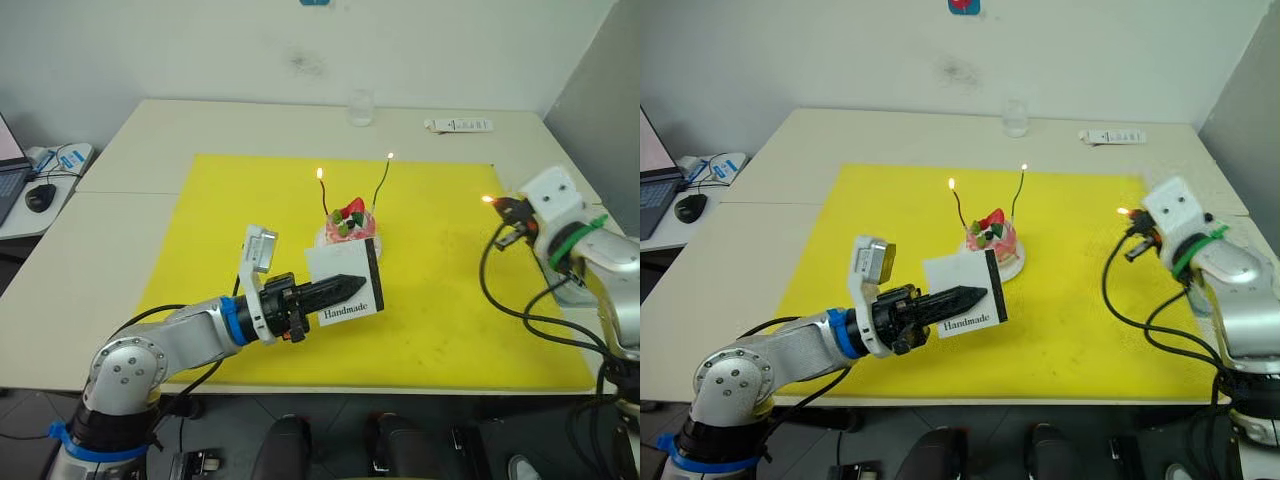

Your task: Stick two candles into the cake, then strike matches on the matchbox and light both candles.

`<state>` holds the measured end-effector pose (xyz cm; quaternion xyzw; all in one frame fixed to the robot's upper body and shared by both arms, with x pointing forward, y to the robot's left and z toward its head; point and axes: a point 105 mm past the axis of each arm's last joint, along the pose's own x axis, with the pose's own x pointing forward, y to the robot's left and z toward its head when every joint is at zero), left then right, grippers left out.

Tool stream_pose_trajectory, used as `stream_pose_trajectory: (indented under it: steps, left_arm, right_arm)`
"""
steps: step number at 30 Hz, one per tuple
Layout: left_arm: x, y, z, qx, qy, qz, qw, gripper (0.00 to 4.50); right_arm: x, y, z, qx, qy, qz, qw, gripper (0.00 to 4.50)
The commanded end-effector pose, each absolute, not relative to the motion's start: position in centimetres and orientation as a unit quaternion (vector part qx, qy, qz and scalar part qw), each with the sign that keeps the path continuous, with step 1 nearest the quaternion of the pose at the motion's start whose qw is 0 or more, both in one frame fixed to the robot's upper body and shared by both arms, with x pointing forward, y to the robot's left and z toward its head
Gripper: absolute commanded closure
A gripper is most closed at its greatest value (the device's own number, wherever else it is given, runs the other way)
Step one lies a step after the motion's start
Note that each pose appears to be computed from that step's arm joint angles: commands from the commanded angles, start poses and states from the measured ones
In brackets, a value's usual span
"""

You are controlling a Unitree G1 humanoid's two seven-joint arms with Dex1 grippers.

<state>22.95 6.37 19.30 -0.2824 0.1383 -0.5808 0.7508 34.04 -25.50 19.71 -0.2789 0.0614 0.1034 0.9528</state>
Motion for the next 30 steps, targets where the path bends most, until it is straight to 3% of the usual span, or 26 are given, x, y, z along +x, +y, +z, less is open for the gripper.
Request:
stream_pose_trajectory:
  steps: [1,11,17,20,30]
  left_arm:
    - [22.3,5.4,20.1,-0.253,0.107,-0.608,0.745,4.5]
    - [21.7,4.4,20.5,-0.237,0.077,-0.626,0.739,4.5]
    - [21.9,4.3,20.8,-0.241,0.071,-0.624,0.74,4.5]
    - [21.8,4.2,21.0,-0.244,0.069,-0.625,0.738,4.5]
    - [21.7,4.2,20.9,-0.251,0.078,-0.625,0.735,4.5]
  right_arm:
    - [33.1,-29.0,20.5,-0.254,0.057,0.01,0.966,4.46]
    - [31.9,-35.1,18.5,-0.194,0.104,-0.136,0.966,4.46]
    - [31.2,-36.9,17.3,-0.172,0.127,-0.181,0.96,4.46]
    - [31.1,-37.2,17.1,-0.152,0.126,-0.192,0.961,3.88]
    - [31.0,-37.2,17.9,-0.15,0.103,-0.201,0.962,0.25]
